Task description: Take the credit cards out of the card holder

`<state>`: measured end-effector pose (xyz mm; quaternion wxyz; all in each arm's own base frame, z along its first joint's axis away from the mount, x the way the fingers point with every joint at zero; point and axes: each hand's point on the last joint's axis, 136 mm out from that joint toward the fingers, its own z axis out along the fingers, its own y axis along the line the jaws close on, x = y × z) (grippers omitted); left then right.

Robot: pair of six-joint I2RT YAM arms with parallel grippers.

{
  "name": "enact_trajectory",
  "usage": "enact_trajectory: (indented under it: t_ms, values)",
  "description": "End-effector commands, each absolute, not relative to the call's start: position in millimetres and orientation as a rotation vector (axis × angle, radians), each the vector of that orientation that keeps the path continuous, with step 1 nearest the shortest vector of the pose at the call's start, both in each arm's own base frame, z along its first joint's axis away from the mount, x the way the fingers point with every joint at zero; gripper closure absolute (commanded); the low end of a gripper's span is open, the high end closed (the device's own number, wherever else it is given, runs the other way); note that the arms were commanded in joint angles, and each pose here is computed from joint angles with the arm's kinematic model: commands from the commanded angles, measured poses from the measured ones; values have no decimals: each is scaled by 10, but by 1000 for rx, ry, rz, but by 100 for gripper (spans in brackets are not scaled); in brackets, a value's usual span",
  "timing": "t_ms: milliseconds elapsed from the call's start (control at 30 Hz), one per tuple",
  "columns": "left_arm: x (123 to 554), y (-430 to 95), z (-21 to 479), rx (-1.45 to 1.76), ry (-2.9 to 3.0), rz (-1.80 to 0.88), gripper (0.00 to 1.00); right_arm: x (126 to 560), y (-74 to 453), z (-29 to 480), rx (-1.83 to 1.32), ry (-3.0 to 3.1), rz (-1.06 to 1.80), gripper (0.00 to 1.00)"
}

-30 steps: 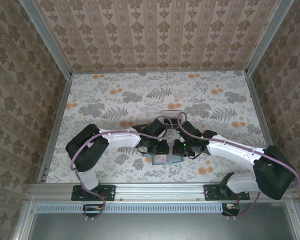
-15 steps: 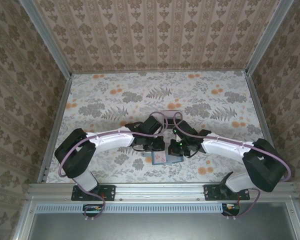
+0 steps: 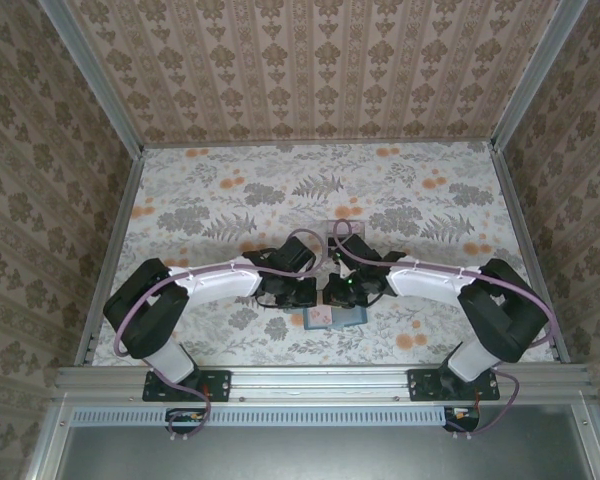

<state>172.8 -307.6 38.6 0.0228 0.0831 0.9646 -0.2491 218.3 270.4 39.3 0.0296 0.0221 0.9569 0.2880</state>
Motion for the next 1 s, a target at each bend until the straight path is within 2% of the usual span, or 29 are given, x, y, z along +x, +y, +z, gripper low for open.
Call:
enact_trajectory:
  t_ms: [0,267,667,967]
  values:
    - [1711,-3061,371,263,2991,-792,92,2217,2778,386,81,2971,909,85]
    - [1676,-3023,272,257,3015,-774,92,2189,2674,271,82,3015,811,72]
    - [1653,-2945,177,252,3043,-720,92,2194,2467,236,61,3039,620,68]
    - [1688,-3000,278,261,3024,-740,93,2209,2527,392,40,3001,690,67]
